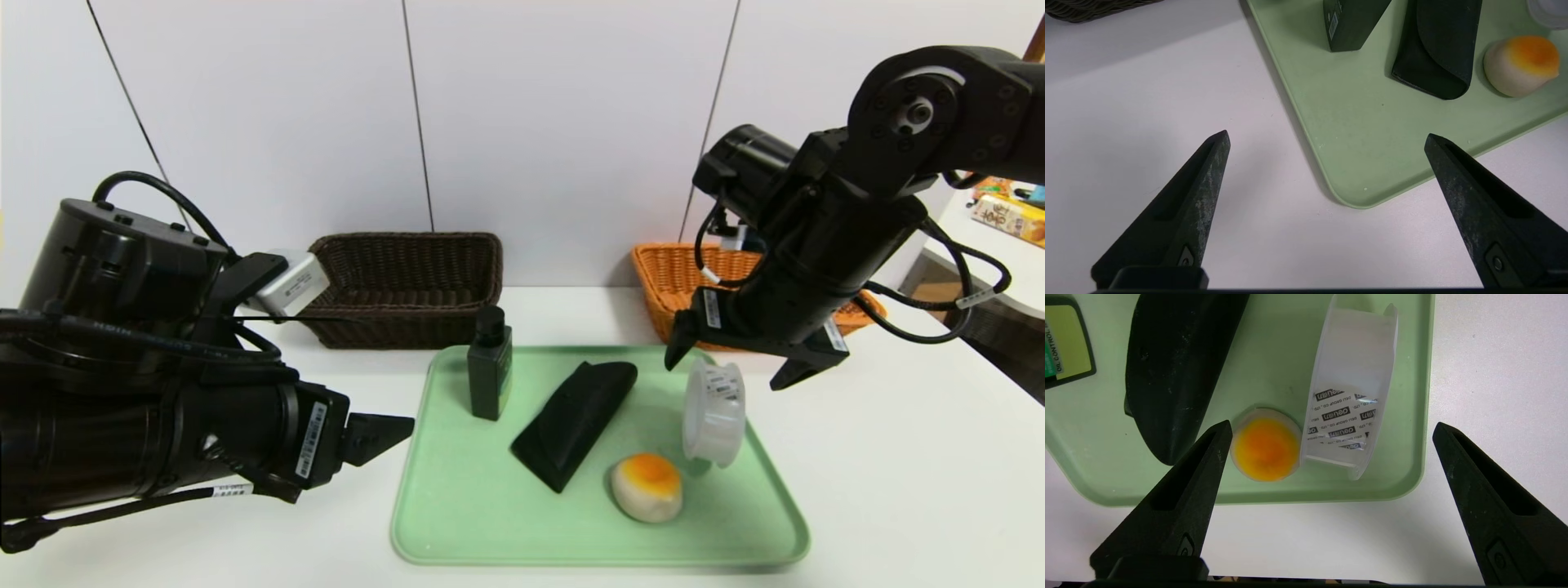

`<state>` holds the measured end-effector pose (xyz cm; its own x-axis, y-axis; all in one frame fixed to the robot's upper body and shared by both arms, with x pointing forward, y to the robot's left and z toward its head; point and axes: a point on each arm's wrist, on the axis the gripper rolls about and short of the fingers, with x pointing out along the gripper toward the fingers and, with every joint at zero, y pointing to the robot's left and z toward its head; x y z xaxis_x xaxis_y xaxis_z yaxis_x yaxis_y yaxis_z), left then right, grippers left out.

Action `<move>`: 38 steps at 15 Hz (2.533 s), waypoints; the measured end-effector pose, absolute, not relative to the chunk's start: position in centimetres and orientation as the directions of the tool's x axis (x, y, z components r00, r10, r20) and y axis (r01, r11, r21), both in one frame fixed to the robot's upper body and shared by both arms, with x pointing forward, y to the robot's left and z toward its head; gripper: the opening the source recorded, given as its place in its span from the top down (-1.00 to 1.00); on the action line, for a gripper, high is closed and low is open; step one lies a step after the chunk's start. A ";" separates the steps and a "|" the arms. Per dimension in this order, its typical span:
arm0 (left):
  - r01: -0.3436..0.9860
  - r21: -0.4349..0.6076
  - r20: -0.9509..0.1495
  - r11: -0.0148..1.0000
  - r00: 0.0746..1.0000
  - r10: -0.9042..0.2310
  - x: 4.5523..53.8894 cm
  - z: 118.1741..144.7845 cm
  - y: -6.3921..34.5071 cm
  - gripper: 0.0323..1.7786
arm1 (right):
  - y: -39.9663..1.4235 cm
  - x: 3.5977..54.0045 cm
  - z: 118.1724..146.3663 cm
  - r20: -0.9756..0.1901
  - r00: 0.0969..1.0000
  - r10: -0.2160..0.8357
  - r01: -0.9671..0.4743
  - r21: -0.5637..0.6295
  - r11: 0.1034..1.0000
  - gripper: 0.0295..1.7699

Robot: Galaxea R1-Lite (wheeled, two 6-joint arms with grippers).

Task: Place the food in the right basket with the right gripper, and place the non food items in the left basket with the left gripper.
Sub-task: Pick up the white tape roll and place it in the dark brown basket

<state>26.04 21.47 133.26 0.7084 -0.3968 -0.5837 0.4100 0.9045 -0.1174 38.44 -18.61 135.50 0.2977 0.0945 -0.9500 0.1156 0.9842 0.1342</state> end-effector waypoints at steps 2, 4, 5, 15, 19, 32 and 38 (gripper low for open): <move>0.410 -0.117 -0.583 0.904 0.709 -0.397 26.0 133.3 21.5 -0.90 | -18.5 38.8 135.0 -0.955 0.284 0.089 0.124 0.129 0.984 -0.92; 0.411 -0.117 -0.583 0.904 0.708 -0.398 26.0 133.3 21.4 -0.90 | -18.5 39.0 134.6 -0.960 0.263 0.098 0.126 0.135 0.983 -0.92; 0.411 -0.117 -0.584 0.904 0.708 -0.397 26.0 133.3 21.4 -0.90 | -18.5 39.1 134.4 -0.962 0.252 0.103 0.128 0.138 0.982 -0.92; 0.412 -0.120 -0.584 0.903 0.706 -0.400 26.1 133.2 21.5 -0.90 | -18.1 40.1 131.7 -0.980 0.184 0.070 0.162 0.101 0.982 -0.92; 0.410 -0.117 -0.593 0.905 0.702 -0.395 26.0 132.9 21.5 -0.90 | -18.0 40.7 130.4 -0.981 0.181 0.064 0.165 0.094 0.982 -0.92; 0.401 -0.117 -0.597 0.908 0.703 -0.387 26.1 132.7 21.7 -0.90 | -17.8 41.0 129.7 -0.983 0.178 0.038 0.170 0.069 0.983 0.35; 0.393 -0.118 -0.596 0.912 0.707 -0.382 26.2 132.8 21.9 -0.90 | -17.5 40.6 130.0 -0.982 0.185 0.044 0.160 0.074 0.984 0.35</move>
<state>26.18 21.90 132.77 0.7068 -0.3817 -0.5956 0.3930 0.9119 -0.1180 40.61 -17.52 130.05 0.1854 0.0439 -0.9817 0.1600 0.9843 0.0742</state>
